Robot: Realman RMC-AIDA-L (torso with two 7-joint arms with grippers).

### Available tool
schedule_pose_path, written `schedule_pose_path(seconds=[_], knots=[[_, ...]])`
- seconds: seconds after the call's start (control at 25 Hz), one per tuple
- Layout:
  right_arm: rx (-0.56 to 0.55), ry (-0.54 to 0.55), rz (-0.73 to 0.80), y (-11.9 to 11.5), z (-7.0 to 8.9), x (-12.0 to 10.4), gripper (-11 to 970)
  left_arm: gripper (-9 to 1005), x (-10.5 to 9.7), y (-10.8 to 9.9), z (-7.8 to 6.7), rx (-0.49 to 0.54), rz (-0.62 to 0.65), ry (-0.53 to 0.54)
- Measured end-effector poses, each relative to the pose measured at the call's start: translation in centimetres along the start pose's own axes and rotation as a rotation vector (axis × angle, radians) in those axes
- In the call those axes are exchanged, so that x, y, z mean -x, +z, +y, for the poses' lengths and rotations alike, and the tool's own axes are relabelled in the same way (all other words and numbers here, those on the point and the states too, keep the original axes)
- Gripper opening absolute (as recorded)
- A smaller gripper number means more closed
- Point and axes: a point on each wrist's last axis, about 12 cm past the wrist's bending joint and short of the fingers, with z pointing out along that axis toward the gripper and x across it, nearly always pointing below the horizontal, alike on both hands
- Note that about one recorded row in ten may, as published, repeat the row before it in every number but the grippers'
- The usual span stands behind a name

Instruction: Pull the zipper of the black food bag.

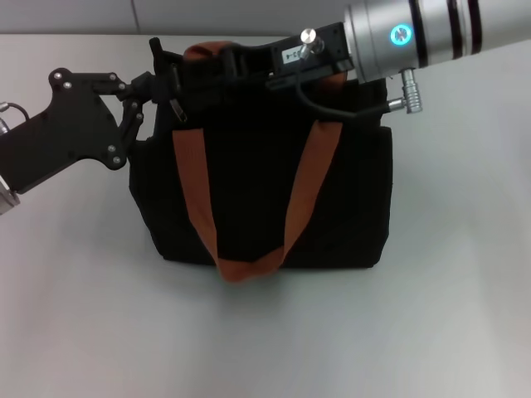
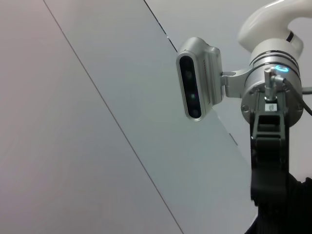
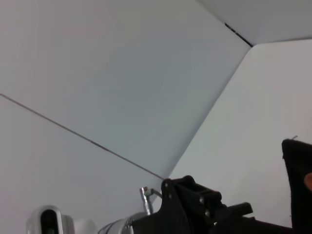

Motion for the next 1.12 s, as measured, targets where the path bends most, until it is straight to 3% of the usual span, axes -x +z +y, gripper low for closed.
schedule_pose_path(seconds=[1.12], knots=[[0.023, -0.026, 0.036, 0.70, 0.82, 0.19, 802, 48, -0.04, 0.30, 0.44, 0.014, 0.004, -0.010]])
